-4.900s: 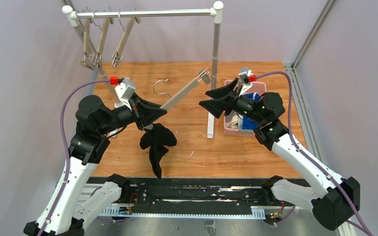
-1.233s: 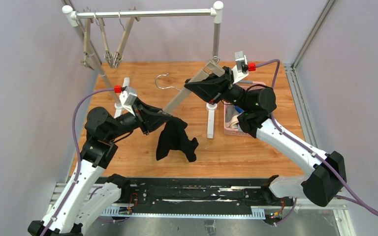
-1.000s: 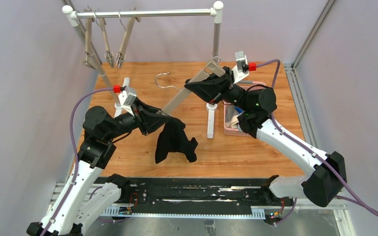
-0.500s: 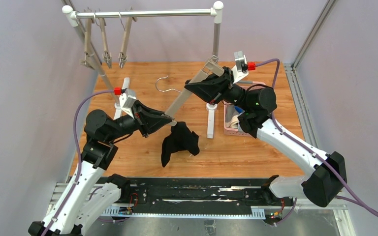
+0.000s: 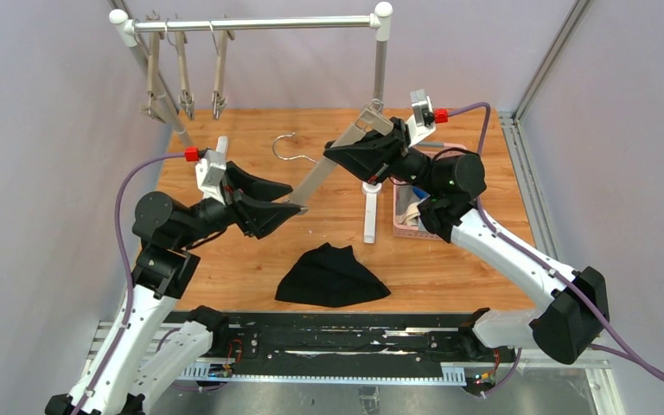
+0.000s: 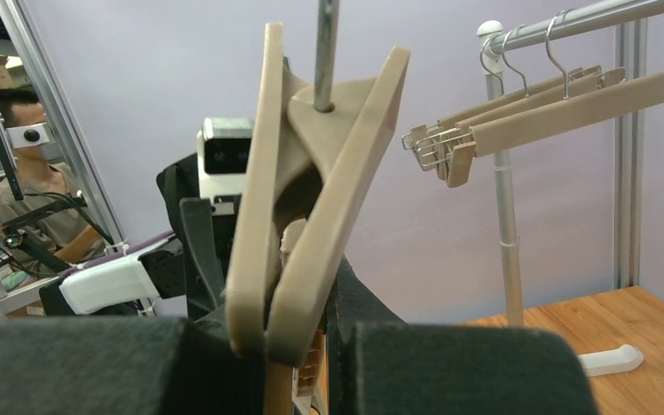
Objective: Remove the underwear clipped to the hanger
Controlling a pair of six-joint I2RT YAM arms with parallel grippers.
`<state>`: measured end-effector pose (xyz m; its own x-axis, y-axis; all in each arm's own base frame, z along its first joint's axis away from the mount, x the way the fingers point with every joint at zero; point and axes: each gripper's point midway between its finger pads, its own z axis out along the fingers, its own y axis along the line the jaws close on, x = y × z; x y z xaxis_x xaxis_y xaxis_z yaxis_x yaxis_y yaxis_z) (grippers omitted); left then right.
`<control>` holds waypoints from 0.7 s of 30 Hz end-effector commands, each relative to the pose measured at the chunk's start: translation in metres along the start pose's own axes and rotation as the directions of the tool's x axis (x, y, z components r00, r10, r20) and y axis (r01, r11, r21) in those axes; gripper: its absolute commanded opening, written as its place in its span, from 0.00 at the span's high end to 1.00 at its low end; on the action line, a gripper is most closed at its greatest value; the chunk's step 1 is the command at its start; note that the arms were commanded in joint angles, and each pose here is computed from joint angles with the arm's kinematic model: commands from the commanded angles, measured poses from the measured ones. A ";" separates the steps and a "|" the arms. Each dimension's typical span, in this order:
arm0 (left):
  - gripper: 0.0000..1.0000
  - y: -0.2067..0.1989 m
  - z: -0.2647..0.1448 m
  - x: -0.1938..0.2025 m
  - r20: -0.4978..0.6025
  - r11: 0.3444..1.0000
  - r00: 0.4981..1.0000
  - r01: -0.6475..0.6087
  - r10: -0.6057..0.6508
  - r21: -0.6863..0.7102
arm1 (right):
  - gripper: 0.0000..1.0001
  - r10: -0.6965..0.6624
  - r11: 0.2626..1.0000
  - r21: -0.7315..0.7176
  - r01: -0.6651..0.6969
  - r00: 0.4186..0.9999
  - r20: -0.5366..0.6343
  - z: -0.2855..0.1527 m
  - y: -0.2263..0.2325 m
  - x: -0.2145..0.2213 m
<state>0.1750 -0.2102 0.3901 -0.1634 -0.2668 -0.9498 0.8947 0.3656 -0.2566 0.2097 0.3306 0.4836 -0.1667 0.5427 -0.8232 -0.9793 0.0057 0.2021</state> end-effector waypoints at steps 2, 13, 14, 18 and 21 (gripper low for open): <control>0.42 -0.011 0.008 -0.038 0.068 0.998 0.996 -0.056 0.054 0.031 | 0.99 -0.050 0.998 -0.046 0.052 0.998 0.042 0.004 0.013 -0.018; 0.42 0.007 0.020 -0.025 0.021 0.999 0.999 -0.035 0.035 0.021 | 0.99 -0.037 0.997 -0.064 0.040 0.998 0.048 0.006 0.016 -0.019; 0.42 0.007 0.021 -0.024 0.016 0.999 0.999 -0.031 0.030 0.023 | 0.99 -0.035 0.997 -0.064 0.038 0.998 0.048 0.006 0.015 -0.018; 0.44 0.008 0.023 -0.018 -0.005 0.999 1.000 -0.006 0.006 0.036 | 0.99 -0.033 0.998 -0.059 0.036 0.998 0.046 0.005 0.013 -0.016; 0.52 0.007 0.023 -0.010 -0.027 0.998 1.000 0.016 -0.015 0.053 | 0.99 -0.035 0.998 -0.060 0.037 0.998 0.049 0.006 0.013 -0.016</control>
<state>0.2000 -0.2220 0.4030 -0.1803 -0.2586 -0.9490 0.8969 0.3528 -0.2666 0.2106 0.3321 0.4821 -0.1711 0.5419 -0.8229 -0.9791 -0.0001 0.2036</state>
